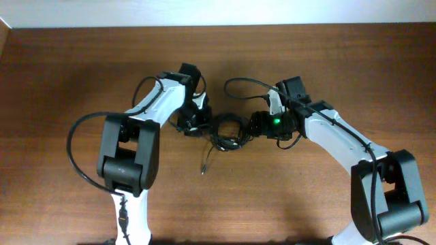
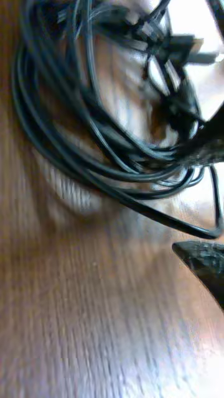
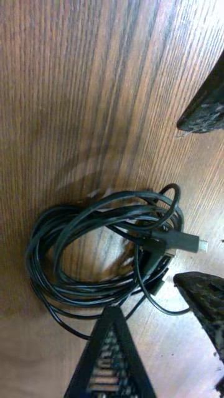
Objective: Untangle cables
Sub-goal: 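Grasp cable strands with the right gripper beside the left gripper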
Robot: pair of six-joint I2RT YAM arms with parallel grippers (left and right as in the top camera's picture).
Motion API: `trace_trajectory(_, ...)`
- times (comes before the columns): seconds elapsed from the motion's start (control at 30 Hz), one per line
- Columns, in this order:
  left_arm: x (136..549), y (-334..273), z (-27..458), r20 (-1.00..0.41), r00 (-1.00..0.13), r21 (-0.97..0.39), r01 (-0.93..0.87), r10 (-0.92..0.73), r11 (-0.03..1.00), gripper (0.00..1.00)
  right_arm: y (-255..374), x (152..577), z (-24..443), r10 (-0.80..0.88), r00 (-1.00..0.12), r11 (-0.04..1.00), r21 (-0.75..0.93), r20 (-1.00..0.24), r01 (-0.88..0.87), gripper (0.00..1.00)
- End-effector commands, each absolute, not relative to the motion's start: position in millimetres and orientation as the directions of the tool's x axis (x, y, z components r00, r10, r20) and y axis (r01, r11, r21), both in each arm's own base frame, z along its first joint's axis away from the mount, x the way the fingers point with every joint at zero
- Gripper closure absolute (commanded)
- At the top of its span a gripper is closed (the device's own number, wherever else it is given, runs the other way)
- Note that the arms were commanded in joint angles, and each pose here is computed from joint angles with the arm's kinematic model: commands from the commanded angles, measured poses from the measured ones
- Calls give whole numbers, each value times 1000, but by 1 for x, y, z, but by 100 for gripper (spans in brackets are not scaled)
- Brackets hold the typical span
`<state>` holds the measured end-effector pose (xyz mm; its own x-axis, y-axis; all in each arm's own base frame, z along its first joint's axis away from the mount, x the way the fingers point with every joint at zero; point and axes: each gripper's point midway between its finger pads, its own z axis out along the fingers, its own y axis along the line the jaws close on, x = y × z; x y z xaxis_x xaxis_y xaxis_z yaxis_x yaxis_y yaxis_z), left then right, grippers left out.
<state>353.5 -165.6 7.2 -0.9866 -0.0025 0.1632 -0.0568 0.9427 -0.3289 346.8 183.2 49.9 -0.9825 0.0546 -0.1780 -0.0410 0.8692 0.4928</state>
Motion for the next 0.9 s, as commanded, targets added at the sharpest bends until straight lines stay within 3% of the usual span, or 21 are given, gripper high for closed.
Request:
trace_trajectory(0.0, 351, -156, 1, 151, -987, -280, -94, -53, 955, 72, 184, 353, 47, 66, -978, 875, 483, -199, -39, 28)
trace_trajectory(0.23, 353, -157, -1, 139, -989, -285, -90, -52, 954, 87, 200, 341, 14, 15, -990, 882, 468, -143, -55, 29)
trace_trajectory(0.3, 353, -157, -1, 138, -989, -285, -90, -52, 954, 93, 210, 334, -3, -18, -993, 885, 460, -114, -69, 39)
trace_trajectory(0.5, 349, -155, -1, 152, -988, -277, -81, -39, 958, 100, 204, 318, -36, -16, -999, 926, 378, -32, -27, 95)
trace_trajectory(0.63, 339, -148, -1, 157, -984, -262, 39, 83, 964, 100, 204, 318, -36, -16, -999, 926, 376, -33, -27, 96)
trace_trajectory(0.73, 338, -125, -5, 159, -984, -132, 55, 76, 990, 100, 203, 318, -37, -16, -999, 929, 370, -33, -27, 96)
trace_trajectory(0.87, 331, -113, 3, 209, -976, -115, 34, 58, 993, 100, 202, 317, -37, -17, -999, 931, 364, -29, -27, 96)
